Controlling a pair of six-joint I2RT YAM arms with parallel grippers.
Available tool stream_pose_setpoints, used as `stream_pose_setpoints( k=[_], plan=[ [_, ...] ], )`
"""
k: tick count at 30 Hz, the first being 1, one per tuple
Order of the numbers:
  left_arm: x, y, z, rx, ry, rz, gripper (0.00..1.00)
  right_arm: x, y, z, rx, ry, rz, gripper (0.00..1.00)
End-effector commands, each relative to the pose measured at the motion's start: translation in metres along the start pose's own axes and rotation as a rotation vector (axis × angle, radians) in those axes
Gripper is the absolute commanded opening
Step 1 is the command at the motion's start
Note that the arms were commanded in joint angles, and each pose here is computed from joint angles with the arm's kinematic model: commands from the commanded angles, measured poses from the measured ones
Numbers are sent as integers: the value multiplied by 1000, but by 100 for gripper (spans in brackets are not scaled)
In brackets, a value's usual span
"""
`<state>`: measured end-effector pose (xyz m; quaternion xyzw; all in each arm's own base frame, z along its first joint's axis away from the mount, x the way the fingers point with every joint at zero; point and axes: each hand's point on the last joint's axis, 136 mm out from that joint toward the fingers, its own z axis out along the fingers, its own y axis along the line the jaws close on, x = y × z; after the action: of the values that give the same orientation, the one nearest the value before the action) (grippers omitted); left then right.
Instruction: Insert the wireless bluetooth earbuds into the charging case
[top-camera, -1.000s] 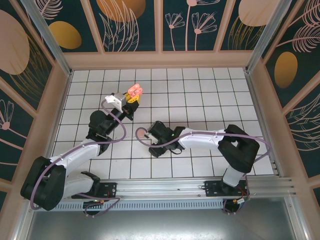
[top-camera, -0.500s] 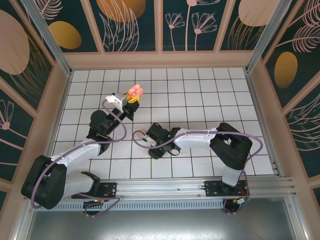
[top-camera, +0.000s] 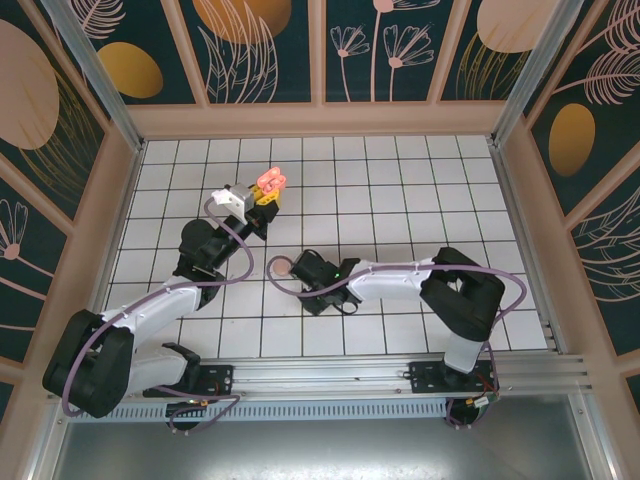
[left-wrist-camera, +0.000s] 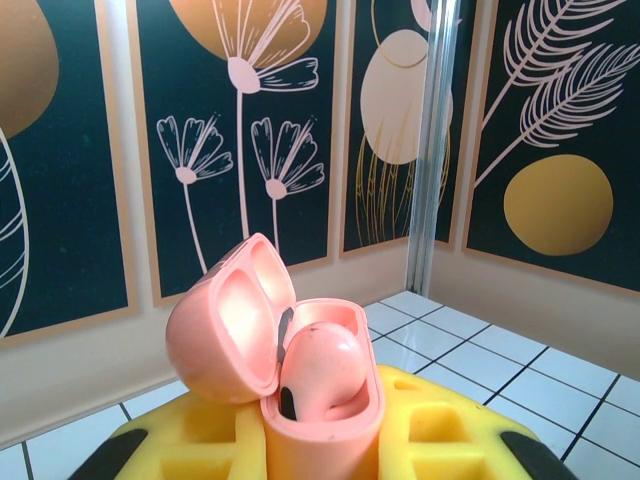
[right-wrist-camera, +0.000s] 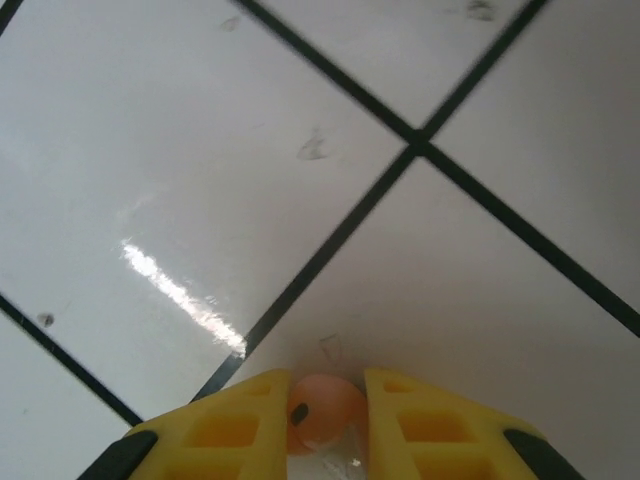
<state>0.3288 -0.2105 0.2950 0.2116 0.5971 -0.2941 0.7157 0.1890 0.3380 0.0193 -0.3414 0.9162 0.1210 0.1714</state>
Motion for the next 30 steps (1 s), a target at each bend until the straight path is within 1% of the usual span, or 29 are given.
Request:
stream_pose_setpoints(
  k=[1,3,5,10,12,14,15,18,22,24,27,30],
  plan=[
    [-16,3,4,-4,-42,14,0,11,-41,-6,125,6,202,21],
    [-16,3,4,-5,-41,14,0,11,-54,-12,131,-12,316,21],
    [-16,3,3,-5,-42,14,0,10,-57,-16,107,-28,392,21],
    [-14,3,3,-6,-40,12,0,5,-58,-22,74,-42,491,25],
    [-14,3,3,-4,-41,9,0,3,-60,-22,84,-35,509,30],
    [-14,3,3,-3,-40,9,0,1,-62,-24,97,-34,514,39],
    [-14,2,3,-3,-40,8,0,-2,-63,-26,104,-39,510,45],
    [-15,3,2,-5,-43,11,0,-9,-66,-33,123,-56,475,51],
    [-15,3,1,-8,-45,16,0,-17,-63,-39,113,-70,377,51],
    [-15,3,1,-10,-44,17,0,-20,-58,-39,96,-62,301,52],
    [-16,3,0,-11,-46,21,0,-17,-55,-38,86,-41,202,52],
    [-17,3,0,-12,-48,23,0,-14,-56,-35,92,-24,140,51]
  ],
)
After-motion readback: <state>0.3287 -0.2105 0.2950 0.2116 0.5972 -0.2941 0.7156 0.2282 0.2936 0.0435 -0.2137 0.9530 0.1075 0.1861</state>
